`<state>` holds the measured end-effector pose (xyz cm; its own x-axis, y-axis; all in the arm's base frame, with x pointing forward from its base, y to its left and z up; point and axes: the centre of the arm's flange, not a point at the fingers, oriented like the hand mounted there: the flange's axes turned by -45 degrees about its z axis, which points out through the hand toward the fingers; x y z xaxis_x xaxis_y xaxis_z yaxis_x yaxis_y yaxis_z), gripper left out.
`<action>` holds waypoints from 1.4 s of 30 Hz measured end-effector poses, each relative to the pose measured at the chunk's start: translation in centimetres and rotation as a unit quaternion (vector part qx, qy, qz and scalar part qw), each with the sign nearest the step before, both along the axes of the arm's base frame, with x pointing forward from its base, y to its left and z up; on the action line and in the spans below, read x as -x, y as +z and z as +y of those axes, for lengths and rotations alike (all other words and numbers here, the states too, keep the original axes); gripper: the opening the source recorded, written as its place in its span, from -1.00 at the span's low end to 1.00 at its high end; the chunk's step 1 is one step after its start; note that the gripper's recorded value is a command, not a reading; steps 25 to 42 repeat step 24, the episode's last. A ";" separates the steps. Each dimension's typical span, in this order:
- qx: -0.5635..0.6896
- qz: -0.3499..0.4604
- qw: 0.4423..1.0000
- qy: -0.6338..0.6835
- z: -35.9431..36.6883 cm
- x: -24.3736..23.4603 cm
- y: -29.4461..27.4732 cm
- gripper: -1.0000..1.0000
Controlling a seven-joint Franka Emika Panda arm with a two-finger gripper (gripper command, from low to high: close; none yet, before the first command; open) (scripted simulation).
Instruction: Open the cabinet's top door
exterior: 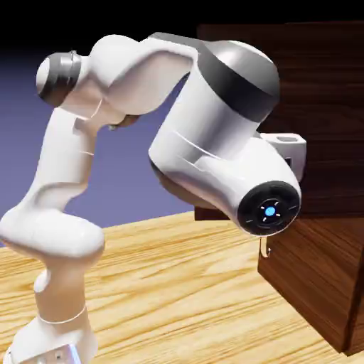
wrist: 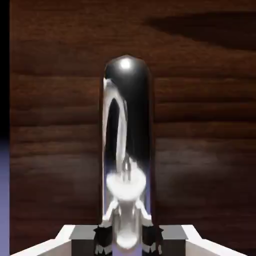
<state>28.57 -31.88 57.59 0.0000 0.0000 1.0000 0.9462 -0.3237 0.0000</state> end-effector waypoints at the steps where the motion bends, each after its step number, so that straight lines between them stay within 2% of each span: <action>1: 0.000 0.000 1.000 0.008 -0.5 -0.1 0.0 -1.00; 23: 0.000 0.000 0.992 0.129 -8.3 -2.1 0.0 -1.00; 24: 0.000 0.000 0.990 0.138 -8.9 -2.4 0.0 1.00; 42: 0.000 0.000 0.990 0.138 -8.9 -2.4 0.0 1.00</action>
